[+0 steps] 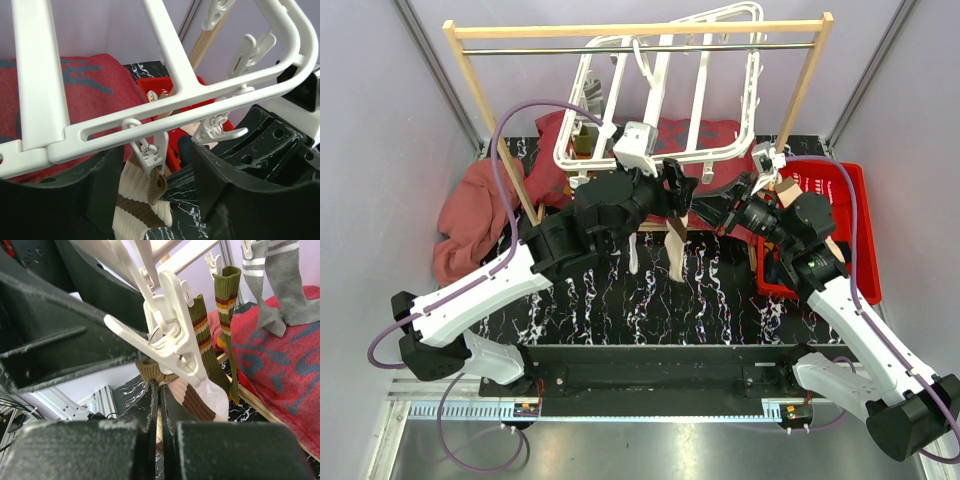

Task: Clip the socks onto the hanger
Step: Clamp the sock onto the hanger.

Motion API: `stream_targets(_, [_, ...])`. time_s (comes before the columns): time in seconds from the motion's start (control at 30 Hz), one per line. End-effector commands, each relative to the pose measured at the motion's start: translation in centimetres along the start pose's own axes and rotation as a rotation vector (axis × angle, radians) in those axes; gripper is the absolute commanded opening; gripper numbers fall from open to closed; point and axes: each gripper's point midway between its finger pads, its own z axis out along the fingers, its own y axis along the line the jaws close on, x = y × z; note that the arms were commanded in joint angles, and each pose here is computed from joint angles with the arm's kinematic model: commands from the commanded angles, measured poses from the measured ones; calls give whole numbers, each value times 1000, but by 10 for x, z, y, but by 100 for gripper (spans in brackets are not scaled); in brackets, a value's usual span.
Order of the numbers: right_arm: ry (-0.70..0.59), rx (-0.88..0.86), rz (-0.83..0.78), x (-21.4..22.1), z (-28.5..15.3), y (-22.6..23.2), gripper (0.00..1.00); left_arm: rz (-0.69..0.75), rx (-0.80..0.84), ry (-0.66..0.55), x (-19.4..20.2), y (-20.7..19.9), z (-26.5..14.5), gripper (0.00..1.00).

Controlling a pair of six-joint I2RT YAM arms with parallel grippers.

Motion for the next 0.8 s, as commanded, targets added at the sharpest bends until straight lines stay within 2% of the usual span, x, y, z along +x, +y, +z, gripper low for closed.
stream_targets(0.0, [-74,-61,-56,-30,3,22,4,-18,16,-59,-18,-3,-4,69])
stream_targets(0.03, [-72,-59,-55,-29,3,21,5,-18,10,-62,-18,-1,-4,74])
stream_targets(0.1, [-70,-60,-57,-29,3,21,8,-14,3,-70,-20,0,-5,75])
stream_targets(0.13, [-69,-61,-55,-28,3,21,18,-12,-1,-71,-20,1,-5,76])
stream_targets(0.2, [-63,-59,-60,-25,3,19,32,-5,-11,-77,-22,3,-6,75])
stream_targets(0.23, [-63,-49,-64,-24,1,18,43,4,-19,-77,-21,5,-5,75])
stream_targets(0.33, [-61,13,-90,-19,-5,8,55,9,-39,-92,-26,11,-7,75])
stream_targets(0.53, [-100,155,-140,-16,-24,-12,57,3,-75,-122,-36,29,-15,74])
stream_targets(0.77, [-152,178,-202,-29,-26,-14,62,5,-116,-132,-40,44,-18,74])
